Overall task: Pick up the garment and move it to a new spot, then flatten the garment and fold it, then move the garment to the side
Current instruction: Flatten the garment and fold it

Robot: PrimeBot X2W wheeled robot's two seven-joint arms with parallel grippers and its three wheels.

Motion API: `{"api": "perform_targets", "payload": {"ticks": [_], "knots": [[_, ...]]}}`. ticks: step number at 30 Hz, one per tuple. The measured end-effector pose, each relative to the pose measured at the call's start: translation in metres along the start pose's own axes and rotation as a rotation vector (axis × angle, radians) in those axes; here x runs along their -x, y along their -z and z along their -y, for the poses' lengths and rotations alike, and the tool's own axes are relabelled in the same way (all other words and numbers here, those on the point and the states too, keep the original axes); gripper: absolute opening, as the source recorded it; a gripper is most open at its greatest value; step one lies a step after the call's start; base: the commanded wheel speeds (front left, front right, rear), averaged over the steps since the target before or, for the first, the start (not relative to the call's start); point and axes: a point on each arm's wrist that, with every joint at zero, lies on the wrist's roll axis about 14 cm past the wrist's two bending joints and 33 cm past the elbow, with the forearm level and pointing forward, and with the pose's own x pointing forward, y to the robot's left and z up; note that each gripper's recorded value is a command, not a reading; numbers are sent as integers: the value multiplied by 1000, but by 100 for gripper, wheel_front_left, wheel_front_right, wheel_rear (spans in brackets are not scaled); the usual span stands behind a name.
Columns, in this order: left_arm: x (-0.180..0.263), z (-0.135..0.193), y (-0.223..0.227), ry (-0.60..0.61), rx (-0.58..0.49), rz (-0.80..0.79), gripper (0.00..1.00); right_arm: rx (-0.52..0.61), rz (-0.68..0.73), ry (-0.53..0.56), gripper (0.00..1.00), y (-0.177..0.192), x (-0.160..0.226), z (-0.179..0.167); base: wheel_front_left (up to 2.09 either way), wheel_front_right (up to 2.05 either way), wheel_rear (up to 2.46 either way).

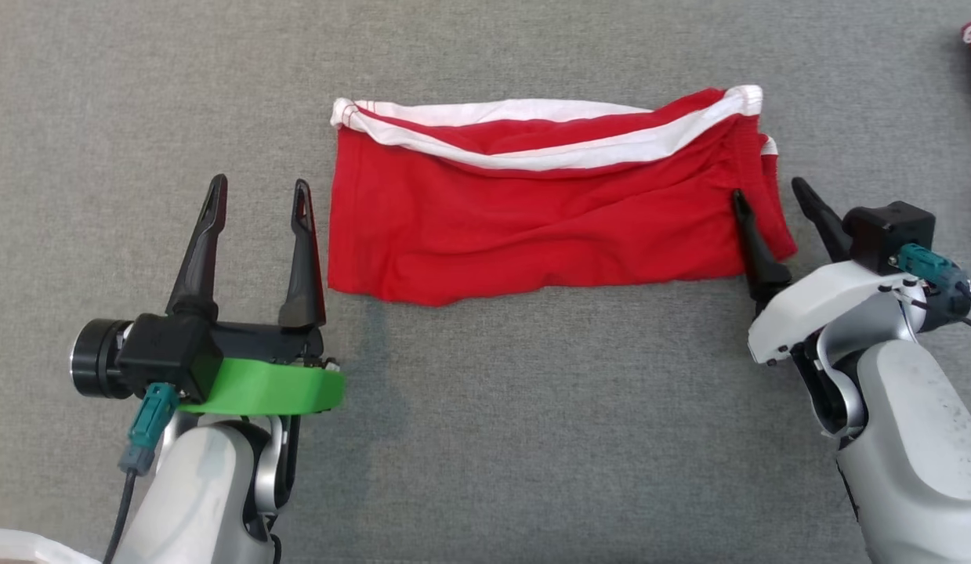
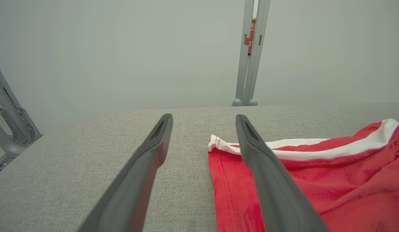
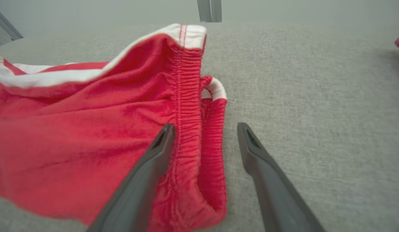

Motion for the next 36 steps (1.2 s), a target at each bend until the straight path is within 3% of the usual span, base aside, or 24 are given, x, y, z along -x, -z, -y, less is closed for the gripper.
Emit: {"api": "perform_targets", "payload": {"ticks": [4, 5, 7, 18, 21, 26, 33, 36], "knots": [[3, -7, 8, -19, -6, -20, 100, -40, -51, -20, 100, 21, -15, -10, 0, 0, 0], [4, -7, 8, -21, -6, -22, 100, -55, -55, -23, 92, 23, -17, -12, 0, 0, 0], [4, -6, 8, -19, -10, -22, 100, -82, -43, -17, 0, 24, -16, -12, 0, 0, 0], [4, 8, -1, 15, 4, 6, 100, -151, 14, 70, 0, 20, 22, 18, 0, 0, 0], [4, 12, -3, 26, 4, 13, 100, -243, 47, 39, 0, 4, 25, 9, 0, 0, 0], [5, 13, -5, 31, -1, 13, 100, -358, 45, -129, 0, -24, 24, -37, 0, 0, 0], [8, 7, -4, 10, -6, 3, 100, -599, -28, -443, 0, -50, 12, -138, 0, 0, 0], [9, 3, -4, -5, -7, 3, 100, -637, -67, -523, 0, -52, 2, -170, 0, 0, 0]]}}
